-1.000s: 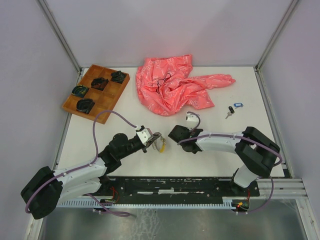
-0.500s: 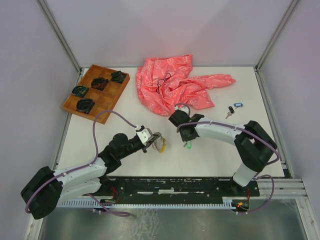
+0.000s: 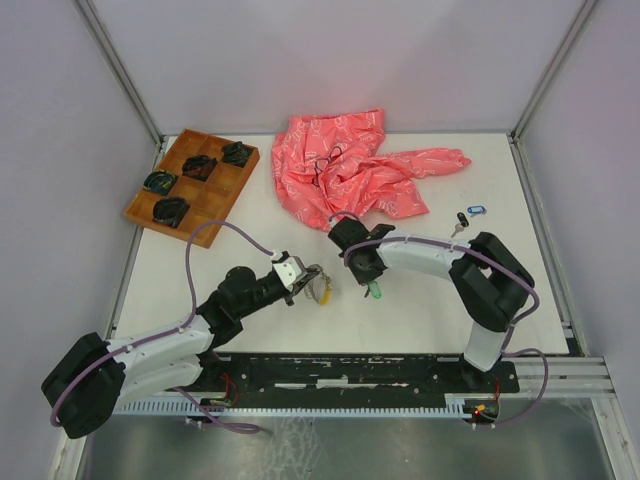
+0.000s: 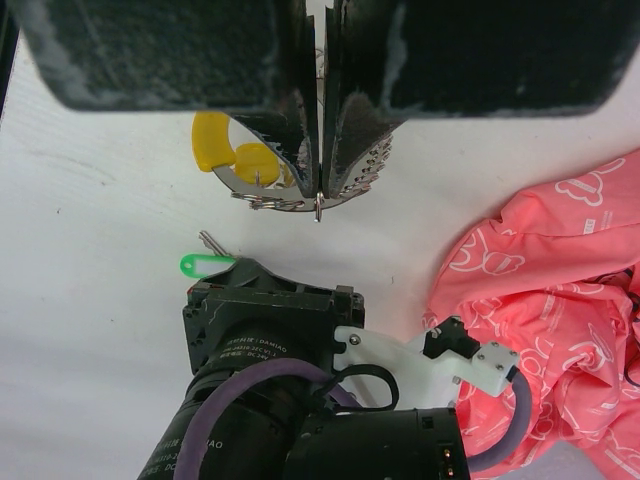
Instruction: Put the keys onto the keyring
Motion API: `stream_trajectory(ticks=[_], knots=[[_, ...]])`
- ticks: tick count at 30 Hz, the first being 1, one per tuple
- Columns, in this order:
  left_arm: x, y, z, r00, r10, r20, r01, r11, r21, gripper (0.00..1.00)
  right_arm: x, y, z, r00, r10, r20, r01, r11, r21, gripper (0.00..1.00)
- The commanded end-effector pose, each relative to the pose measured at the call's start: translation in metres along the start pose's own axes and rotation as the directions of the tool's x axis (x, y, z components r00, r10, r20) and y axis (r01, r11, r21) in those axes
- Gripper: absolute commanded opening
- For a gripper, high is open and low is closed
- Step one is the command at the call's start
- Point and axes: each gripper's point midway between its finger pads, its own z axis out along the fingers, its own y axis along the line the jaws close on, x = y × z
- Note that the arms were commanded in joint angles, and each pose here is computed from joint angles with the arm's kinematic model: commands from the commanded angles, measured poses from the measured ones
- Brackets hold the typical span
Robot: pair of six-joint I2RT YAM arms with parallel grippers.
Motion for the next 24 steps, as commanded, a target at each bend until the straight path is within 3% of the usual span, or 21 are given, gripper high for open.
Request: stream_trajectory(ticks=[1,5,10,24], knots=[[-0.023,0.004,0.005,0.998,0.028,0.055,-0.028,1.0,0.003,0.03,-0.012,0.003,-0.011,0.997,0.006,0.077,-0.003,0.999,-0.038,0.22],[-0.024,0.003,0.005,0.998,0.028,0.055,-0.028,1.0,0.005,0.03,-0.016,-0.003,-0.024,0.989,0.025,0.148,-0.019,0.999,-0.041,0.31],[-0.023,0.003,0.005,0.998,0.027,0.052,-0.027,1.0,0.005,0.03,-0.01,-0.009,-0.023,0.984,0.024,0.179,-0.022,1.0,-0.014,0.34],[-0.023,0.003,0.005,0.998,0.028,0.055,-0.028,1.0,0.007,0.03,-0.009,-0.006,-0.012,0.968,0.012,0.252,-0.014,1.0,0.008,0.25]])
